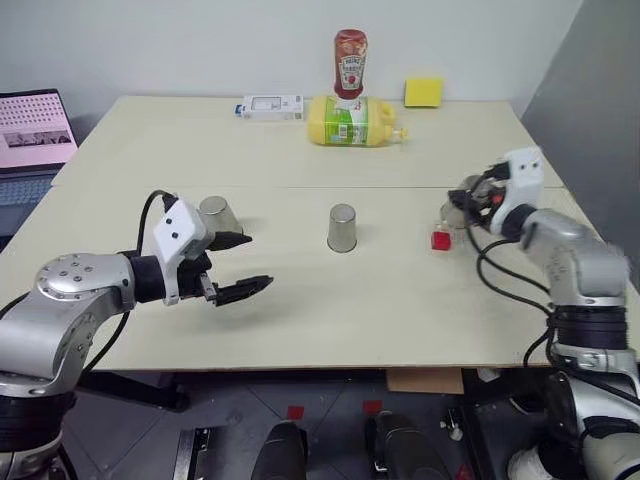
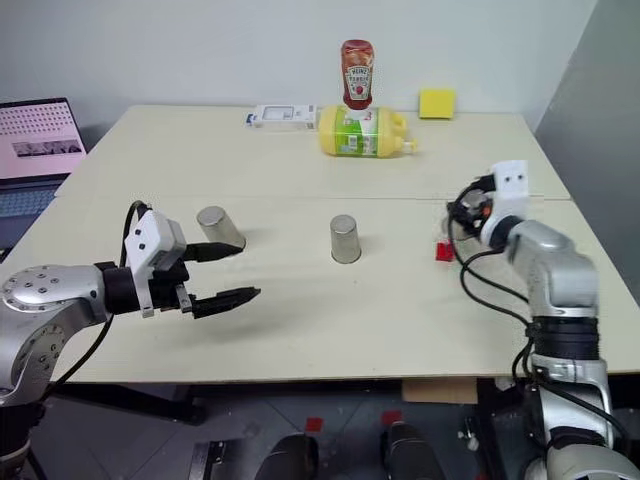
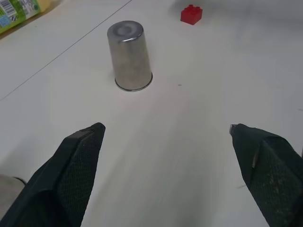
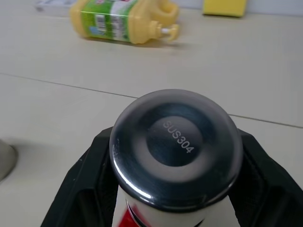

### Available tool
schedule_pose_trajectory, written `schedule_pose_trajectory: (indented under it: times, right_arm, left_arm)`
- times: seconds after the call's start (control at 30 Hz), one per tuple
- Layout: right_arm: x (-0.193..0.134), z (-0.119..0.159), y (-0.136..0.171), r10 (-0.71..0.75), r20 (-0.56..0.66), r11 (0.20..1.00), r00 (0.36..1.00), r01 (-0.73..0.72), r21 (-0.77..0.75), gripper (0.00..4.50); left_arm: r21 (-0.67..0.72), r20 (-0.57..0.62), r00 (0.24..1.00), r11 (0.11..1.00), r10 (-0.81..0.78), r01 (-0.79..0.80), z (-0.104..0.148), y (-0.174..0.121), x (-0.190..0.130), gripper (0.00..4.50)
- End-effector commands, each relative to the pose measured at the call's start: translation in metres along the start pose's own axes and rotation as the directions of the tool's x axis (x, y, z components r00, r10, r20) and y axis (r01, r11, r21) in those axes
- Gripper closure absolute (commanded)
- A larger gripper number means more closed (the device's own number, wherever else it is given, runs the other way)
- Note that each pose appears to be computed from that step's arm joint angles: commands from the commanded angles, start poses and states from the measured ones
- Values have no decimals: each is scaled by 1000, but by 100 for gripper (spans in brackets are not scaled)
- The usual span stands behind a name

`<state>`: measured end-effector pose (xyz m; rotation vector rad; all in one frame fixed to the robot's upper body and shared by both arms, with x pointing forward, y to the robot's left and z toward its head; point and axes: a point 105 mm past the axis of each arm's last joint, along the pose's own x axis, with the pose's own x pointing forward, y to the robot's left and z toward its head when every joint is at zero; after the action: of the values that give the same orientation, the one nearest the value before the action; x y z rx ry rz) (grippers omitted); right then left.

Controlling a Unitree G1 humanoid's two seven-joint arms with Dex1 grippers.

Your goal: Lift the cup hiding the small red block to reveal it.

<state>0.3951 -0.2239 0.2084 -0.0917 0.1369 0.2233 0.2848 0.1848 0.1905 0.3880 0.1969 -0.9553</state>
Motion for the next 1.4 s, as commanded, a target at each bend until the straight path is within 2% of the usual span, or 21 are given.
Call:
schedule_pose_trajectory:
  times: [0.03, 0.37, 0.43, 0.47, 0.6, 0.77, 0.87, 1.0, 1.1, 1.2, 1.27, 1.4]
  right_arm:
    - [-11, -11, -23, -105, -53, 994, 993, 106, 11, 186]
    - [-2, -51, -35, -194, -150, 976, 969, 206, 65, 186]
    - [0, -54, -35, -198, -151, 974, 969, 212, 84, 115]
    - [1, -54, -35, -197, -147, 972, 969, 213, 103, 96]
    - [0, -38, -40, -220, -70, 961, 973, 229, 158, 5]
    - [-10, 7, -34, -180, 96, 977, 979, 166, 137, 2]
    - [-23, 35, -10, -49, 215, 999, 975, 43, 31, 2]
    - [-45, 44, 31, 203, 248, 978, 947, -186, -90, 2]
    - [-64, 34, 56, 379, 180, 919, 908, -347, -188, 2]
    - [-79, 18, 70, 487, 102, 863, 868, -459, -214, 2]
    - [-89, 2, 77, 542, 38, 826, 840, -523, -211, 2]
    - [-103, -27, 84, 595, -63, 794, 801, -598, -110, 2]
  left_arm:
    - [51, 55, 997, 997, -59, 56, 19, -8, 10, 0]
    - [61, 45, 996, 995, -78, 76, 19, -9, 19, 0]
    - [60, 42, 997, 996, -72, 70, 19, -9, 18, 0]
    - [58, 40, 997, 996, -69, 67, 18, -9, 18, 0]
    - [47, 38, 998, 998, -44, 42, 16, -10, 15, 0]
    - [33, 24, 1000, 999, -15, 14, 12, -7, 8, 0]
    - [34, -4, 1000, 999, 23, -23, 7, -2, -1, 0]
    - [46, -9, 993, 992, 117, -116, 5, 13, -15, 0]
    - [15, -6, 985, 985, 174, -174, 5, 24, -27, 0]
    - [-3, -34, 983, 983, 182, -182, -1, 23, -35, 0]
    - [-23, -55, 982, 983, 181, -183, -6, 20, -41, 0]
    - [-49, -106, 977, 981, 183, -189, -17, 14, -50, 0]
